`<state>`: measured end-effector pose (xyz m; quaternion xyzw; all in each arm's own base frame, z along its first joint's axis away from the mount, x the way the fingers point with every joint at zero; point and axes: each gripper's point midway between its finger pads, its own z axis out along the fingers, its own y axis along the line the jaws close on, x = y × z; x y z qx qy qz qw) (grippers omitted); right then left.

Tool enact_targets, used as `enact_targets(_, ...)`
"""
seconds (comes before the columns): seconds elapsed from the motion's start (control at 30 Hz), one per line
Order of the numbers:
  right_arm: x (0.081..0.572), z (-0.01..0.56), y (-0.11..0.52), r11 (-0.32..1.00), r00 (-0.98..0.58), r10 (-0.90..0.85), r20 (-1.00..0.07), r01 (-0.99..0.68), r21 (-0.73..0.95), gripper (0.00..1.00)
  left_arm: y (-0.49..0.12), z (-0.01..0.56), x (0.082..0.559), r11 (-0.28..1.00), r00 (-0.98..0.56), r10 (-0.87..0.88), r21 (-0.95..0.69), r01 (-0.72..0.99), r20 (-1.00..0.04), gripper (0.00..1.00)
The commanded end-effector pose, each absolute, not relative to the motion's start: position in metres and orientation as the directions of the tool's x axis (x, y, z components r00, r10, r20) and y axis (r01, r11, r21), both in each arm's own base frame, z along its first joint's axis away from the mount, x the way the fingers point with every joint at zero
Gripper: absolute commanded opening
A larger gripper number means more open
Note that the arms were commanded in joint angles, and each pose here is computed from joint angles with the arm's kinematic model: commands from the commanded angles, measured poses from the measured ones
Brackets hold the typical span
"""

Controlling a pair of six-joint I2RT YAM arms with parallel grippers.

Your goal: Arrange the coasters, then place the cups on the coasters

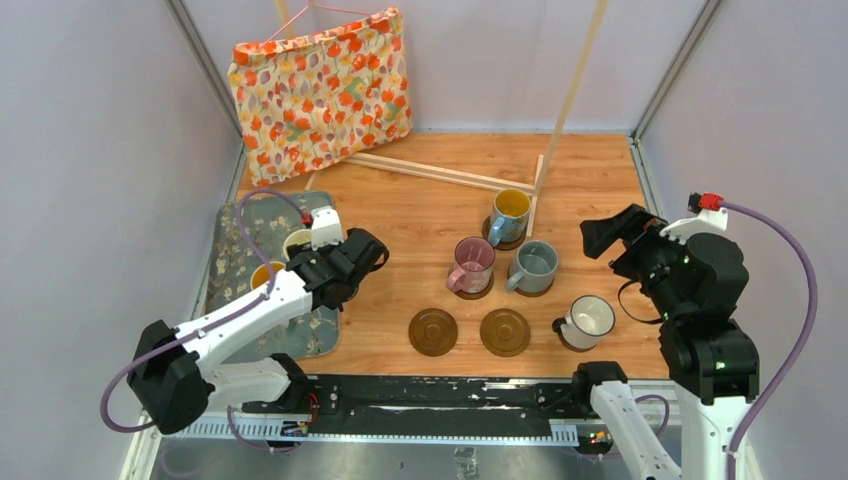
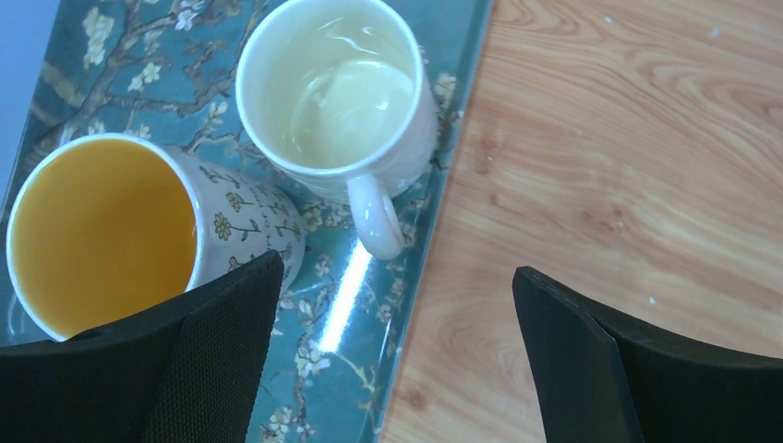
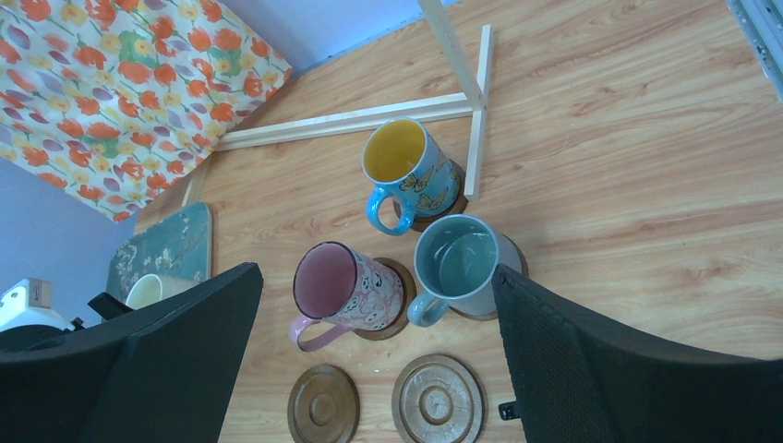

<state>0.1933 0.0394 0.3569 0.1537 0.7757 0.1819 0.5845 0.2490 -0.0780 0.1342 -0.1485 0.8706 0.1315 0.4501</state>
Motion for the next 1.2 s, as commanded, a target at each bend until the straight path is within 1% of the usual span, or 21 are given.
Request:
enact_targets(0.0, 0.191, 0.359, 0.046, 0.888, -0.266, 0.438, -0.859, -0.022, 0.459, 1.00, -0.061, 0.128, 0.256, 0.856, -0.482, -0.240, 0.050, -0.514, -0.842, 0.99)
enact_targets(0.03, 0.191, 0.358, 0.046, 0.888, -0.266, 0.437, -0.859, -0.023, 0.459, 1.00, -0.058, 0.124, 0.257, 0.844, -0.480, -0.253, 0.051, -0.534, -0.840, 0.97)
enact_targets(0.17, 0.189, 0.356, 0.045, 0.892, -0.265, 0.430, -0.863, -0.024, 0.451, 1.00, -0.045, 0.099, 0.258, 0.783, -0.497, -0.345, 0.048, -0.620, -0.796, 0.76)
enact_targets(0.23, 0.188, 0.358, 0.044, 0.894, -0.257, 0.426, -0.867, -0.025, 0.447, 1.00, -0.040, 0.090, 0.259, 0.763, -0.509, -0.362, 0.065, -0.643, -0.780, 0.71)
enact_targets(0.33, 0.187, 0.360, 0.043, 0.897, -0.248, 0.421, -0.872, -0.026, 0.441, 1.00, -0.037, 0.085, 0.261, 0.745, -0.503, -0.366, 0.078, -0.663, -0.783, 0.65)
enact_targets(0.5, 0.185, 0.361, 0.042, 0.901, -0.240, 0.415, -0.878, -0.028, 0.434, 1.00, -0.030, 0.076, 0.263, 0.713, -0.493, -0.378, 0.093, -0.695, -0.784, 0.59)
enact_targets(0.67, 0.184, 0.361, 0.042, 0.900, -0.239, 0.415, -0.878, -0.032, 0.434, 1.00, -0.035, 0.062, 0.271, 0.718, -0.503, -0.419, 0.063, -0.693, -0.756, 0.50)
enact_targets(0.8, 0.182, 0.362, 0.043, 0.899, -0.236, 0.416, -0.878, -0.036, 0.436, 1.00, -0.040, 0.054, 0.278, 0.734, -0.515, -0.436, 0.039, -0.678, -0.738, 0.49)
enact_targets(0.9, 0.181, 0.362, 0.043, 0.900, -0.235, 0.414, -0.880, -0.039, 0.434, 1.00, -0.040, 0.051, 0.277, 0.738, -0.526, -0.429, 0.051, -0.673, -0.734, 0.49)
enact_targets(1.07, 0.180, 0.364, 0.044, 0.898, -0.232, 0.416, -0.879, -0.047, 0.438, 1.00, -0.034, 0.051, 0.276, 0.724, -0.504, -0.431, 0.046, -0.689, -0.748, 0.43)
enact_targets(1.17, 0.178, 0.365, 0.045, 0.897, -0.231, 0.416, -0.880, -0.052, 0.438, 1.00, -0.029, 0.053, 0.277, 0.715, -0.492, -0.429, 0.048, -0.698, -0.758, 0.42)
